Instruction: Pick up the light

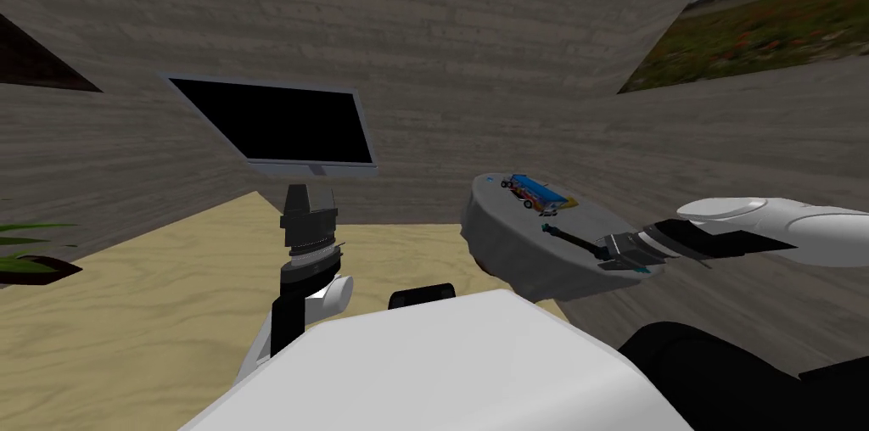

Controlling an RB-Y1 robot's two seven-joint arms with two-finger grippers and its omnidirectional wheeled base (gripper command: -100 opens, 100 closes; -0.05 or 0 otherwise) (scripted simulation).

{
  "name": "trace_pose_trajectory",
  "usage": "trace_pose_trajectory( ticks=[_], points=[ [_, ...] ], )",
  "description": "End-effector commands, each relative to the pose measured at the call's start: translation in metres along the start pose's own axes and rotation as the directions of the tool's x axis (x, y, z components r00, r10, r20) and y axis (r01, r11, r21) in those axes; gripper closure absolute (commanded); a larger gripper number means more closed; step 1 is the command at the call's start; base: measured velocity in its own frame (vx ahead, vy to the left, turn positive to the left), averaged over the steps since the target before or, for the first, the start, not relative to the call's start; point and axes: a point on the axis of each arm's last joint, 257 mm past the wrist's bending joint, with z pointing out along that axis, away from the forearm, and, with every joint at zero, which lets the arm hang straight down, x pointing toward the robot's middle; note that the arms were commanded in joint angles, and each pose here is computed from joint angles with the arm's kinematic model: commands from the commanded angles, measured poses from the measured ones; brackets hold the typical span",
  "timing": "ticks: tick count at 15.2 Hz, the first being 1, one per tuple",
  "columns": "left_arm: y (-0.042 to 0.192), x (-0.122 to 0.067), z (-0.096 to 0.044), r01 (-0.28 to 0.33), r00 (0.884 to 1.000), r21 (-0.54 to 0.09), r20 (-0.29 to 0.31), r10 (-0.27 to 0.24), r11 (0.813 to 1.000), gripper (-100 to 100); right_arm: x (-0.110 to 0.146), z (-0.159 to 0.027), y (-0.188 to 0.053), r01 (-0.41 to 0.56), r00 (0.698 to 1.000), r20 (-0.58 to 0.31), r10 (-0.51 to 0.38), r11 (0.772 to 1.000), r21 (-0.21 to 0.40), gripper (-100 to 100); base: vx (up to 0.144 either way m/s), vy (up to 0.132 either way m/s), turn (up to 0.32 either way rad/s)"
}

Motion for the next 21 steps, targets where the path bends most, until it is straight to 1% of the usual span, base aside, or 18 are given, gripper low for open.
trace_pose_trajectory(
  ticks=[1,3,6,7,8,9,10,11,13,16,17,19,20,21],
  points=[
    [0.000,0.000,0.000,0.000,1.000,0.000,0.000,0.000,1.000,0,-0.001,-0.002,-0.002,-0.008,1.000,0.004,0.008,1.000,0.002,-100,0.104,-0.041,0.031],
    [0.000,0.000,0.000,0.000,1.000,0.000,0.000,0.000,1.000,0,0.007,-0.002,0.000,0.010,1.000,-0.028,-0.010,1.000,-0.006,-100,0.040,-0.018,-0.015],
    [0.000,0.000,0.000,0.000,1.000,0.000,0.000,0.000,1.000,0,0.007,-0.002,0.000,0.010,1.000,-0.028,-0.010,1.000,-0.006,-100,-0.008,0.004,0.001],
    [0.000,0.000,0.000,0.000,1.000,0.000,0.000,0.000,1.000,0,0.016,-0.005,0.002,0.017,0.998,-0.062,-0.018,1.000,-0.015,-100,0.036,-0.013,0.049],
    [0.000,0.000,0.000,0.000,1.000,0.000,0.000,0.000,1.000,0,0.005,-0.006,-0.004,0.027,0.999,-0.040,-0.027,1.000,-0.002,-100,0.079,-0.036,0.060],
    [0.000,0.000,0.000,0.000,1.000,0.000,0.000,0.000,1.000,0,0.002,-0.007,-0.006,0.030,0.999,-0.033,-0.030,1.000,0.003,-100,0.068,-0.031,0.037],
    [0.000,0.000,0.000,0.000,1.000,0.000,0.000,0.000,1.000,0,0.010,-0.005,-0.001,0.023,0.999,-0.049,-0.024,1.000,-0.009,-100,0.038,-0.018,0.018],
    [0.000,0.000,0.000,0.000,1.000,0.000,0.000,0.000,1.000,0,0.009,-0.005,-0.002,0.024,0.999,-0.047,-0.024,1.000,-0.006,-100,0.015,-0.008,0.000],
    [0.000,0.000,0.000,0.000,1.000,0.000,0.000,0.000,1.000,0,0.016,-0.005,0.002,0.017,0.998,-0.062,-0.018,1.000,-0.015,-100,-0.003,0.001,-0.002],
    [0.000,0.000,0.000,0.000,1.000,0.000,0.000,0.000,1.000,0,0.016,-0.005,0.002,0.017,0.998,-0.062,-0.018,1.000,-0.015,-100,-0.005,0.003,-0.002],
    [0.000,0.000,0.000,0.000,1.000,0.000,0.000,0.000,1.000,0,0.024,-0.007,0.011,0.044,0.993,-0.107,-0.050,0.997,-0.060,-100,0.089,-0.028,-0.006],
    [0.000,0.000,0.000,0.000,1.000,0.000,0.000,0.000,1.000,0,0.024,-0.007,0.011,0.044,0.993,-0.107,-0.050,0.997,-0.060,-100,0.136,-0.047,0.001],
    [0.000,0.000,0.000,0.000,1.000,0.000,0.000,0.000,1.000,0,0.037,-0.005,0.022,0.037,0.990,-0.129,-0.049,0.995,-0.092,-100,0.131,-0.098,0.044],
    [0.000,0.000,0.000,0.000,1.000,0.000,0.000,0.000,1.000,0,0.030,-0.006,0.017,0.045,0.992,-0.115,-0.054,0.996,-0.081,-100,0.143,-0.112,0.061]
  ],
)
